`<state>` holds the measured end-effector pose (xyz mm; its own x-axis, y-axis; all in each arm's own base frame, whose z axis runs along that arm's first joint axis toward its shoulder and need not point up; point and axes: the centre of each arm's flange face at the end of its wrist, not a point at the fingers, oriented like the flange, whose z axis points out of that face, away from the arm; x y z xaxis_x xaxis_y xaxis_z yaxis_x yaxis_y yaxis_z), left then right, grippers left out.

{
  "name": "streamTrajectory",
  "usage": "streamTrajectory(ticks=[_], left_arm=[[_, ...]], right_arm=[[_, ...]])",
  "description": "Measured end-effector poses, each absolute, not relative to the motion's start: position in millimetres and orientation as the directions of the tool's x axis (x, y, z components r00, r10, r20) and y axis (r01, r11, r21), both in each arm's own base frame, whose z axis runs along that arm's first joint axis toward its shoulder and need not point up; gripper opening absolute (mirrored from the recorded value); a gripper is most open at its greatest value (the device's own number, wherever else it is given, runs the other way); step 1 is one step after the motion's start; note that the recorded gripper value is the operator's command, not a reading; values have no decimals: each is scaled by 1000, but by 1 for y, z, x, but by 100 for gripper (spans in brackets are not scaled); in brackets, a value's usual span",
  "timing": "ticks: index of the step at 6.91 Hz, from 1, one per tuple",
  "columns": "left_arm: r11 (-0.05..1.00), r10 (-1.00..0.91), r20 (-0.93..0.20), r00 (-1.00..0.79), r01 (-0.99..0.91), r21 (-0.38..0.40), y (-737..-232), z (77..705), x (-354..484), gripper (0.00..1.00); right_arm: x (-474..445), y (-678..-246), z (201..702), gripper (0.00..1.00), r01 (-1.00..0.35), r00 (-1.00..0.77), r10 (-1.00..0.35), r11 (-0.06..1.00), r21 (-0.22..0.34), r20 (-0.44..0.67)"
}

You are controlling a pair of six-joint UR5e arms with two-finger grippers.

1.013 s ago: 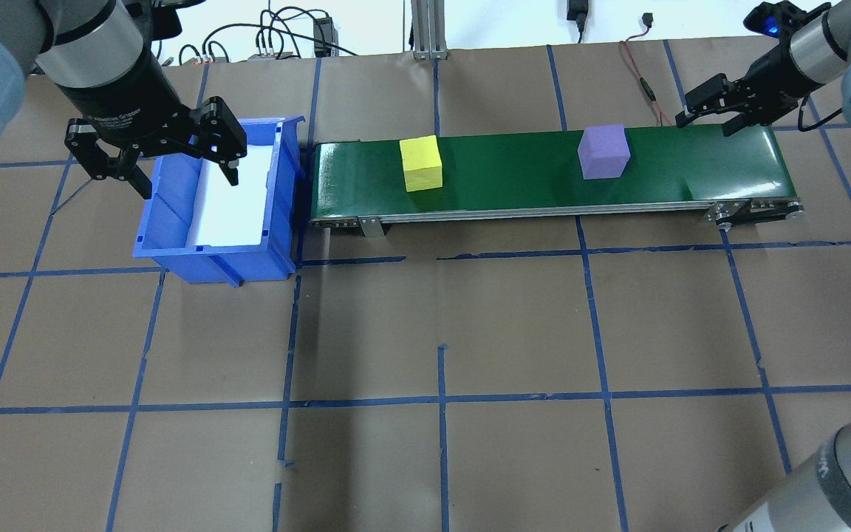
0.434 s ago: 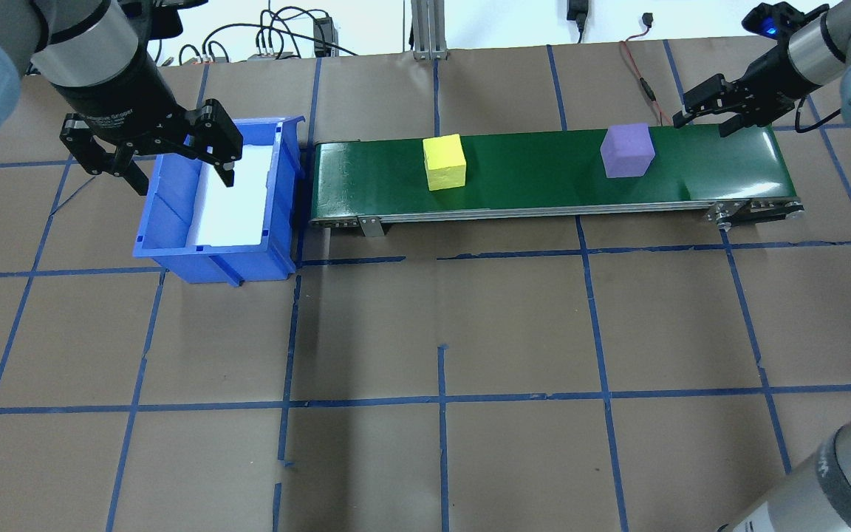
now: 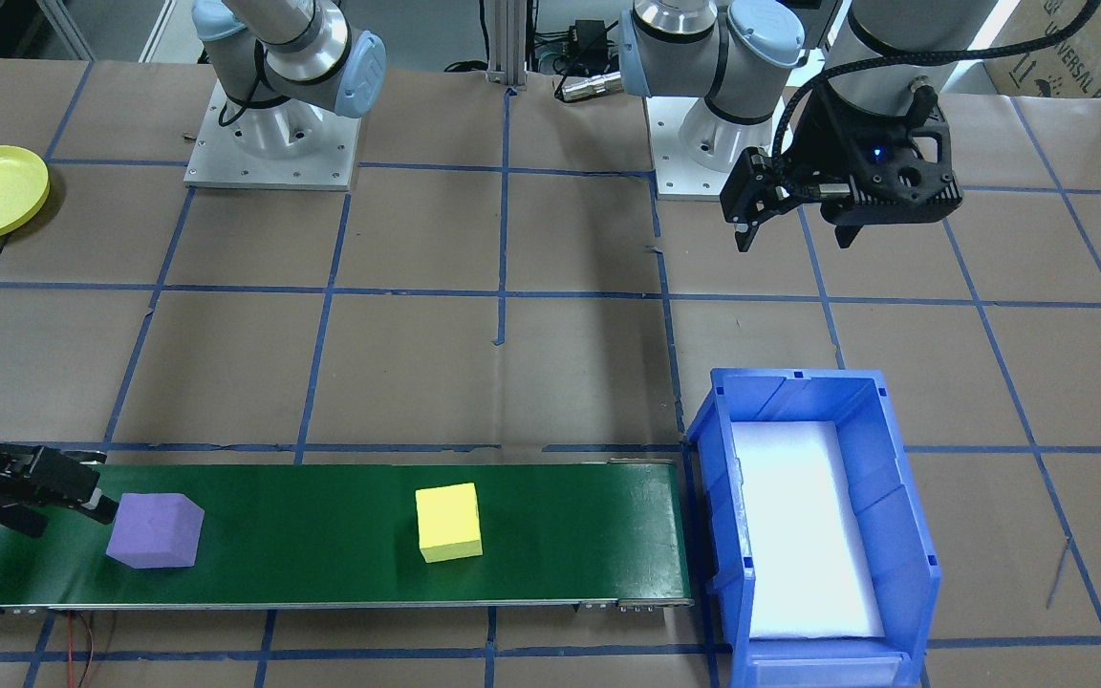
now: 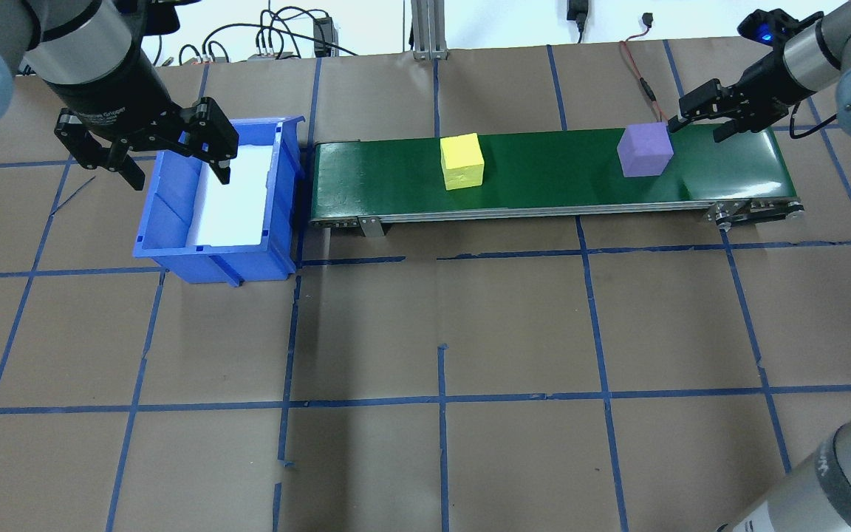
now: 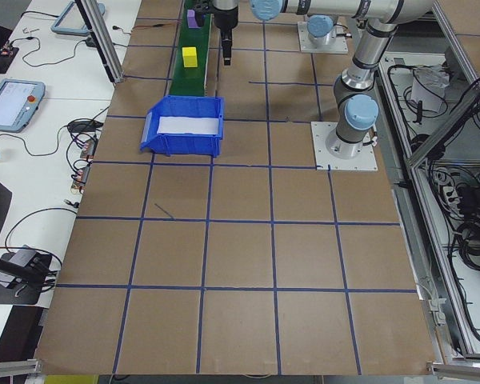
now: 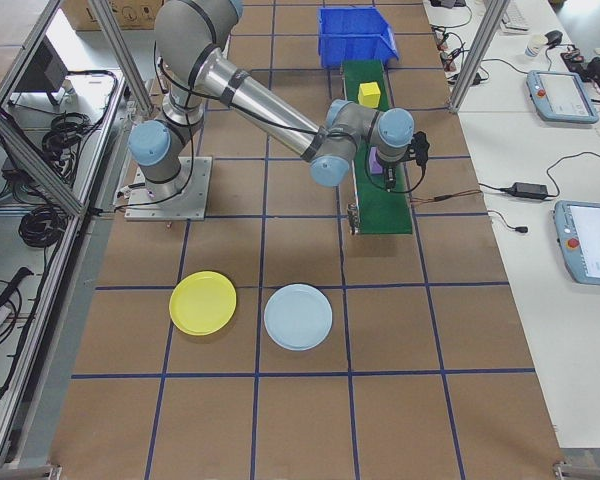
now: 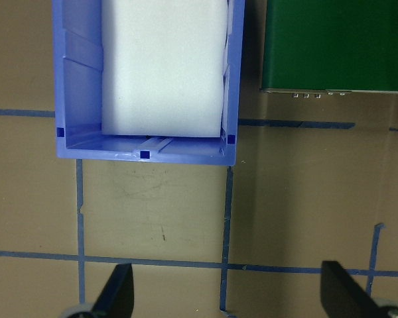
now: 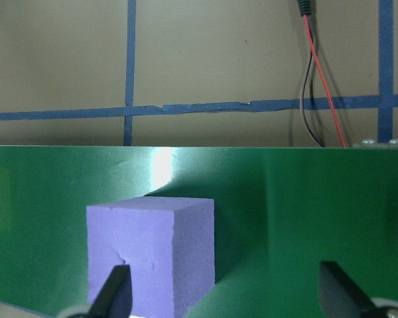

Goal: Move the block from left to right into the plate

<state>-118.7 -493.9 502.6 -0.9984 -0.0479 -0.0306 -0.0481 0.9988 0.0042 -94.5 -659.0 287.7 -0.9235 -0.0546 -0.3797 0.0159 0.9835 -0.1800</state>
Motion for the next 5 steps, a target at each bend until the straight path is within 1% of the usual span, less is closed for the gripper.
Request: streamTrajectory(ticks=[5], left_arm=[[999, -43, -31, -999, -43, 3, -494, 502, -117, 100]], right_arm=[[-94, -660, 287, 100, 16, -924, -58, 982, -190, -377]])
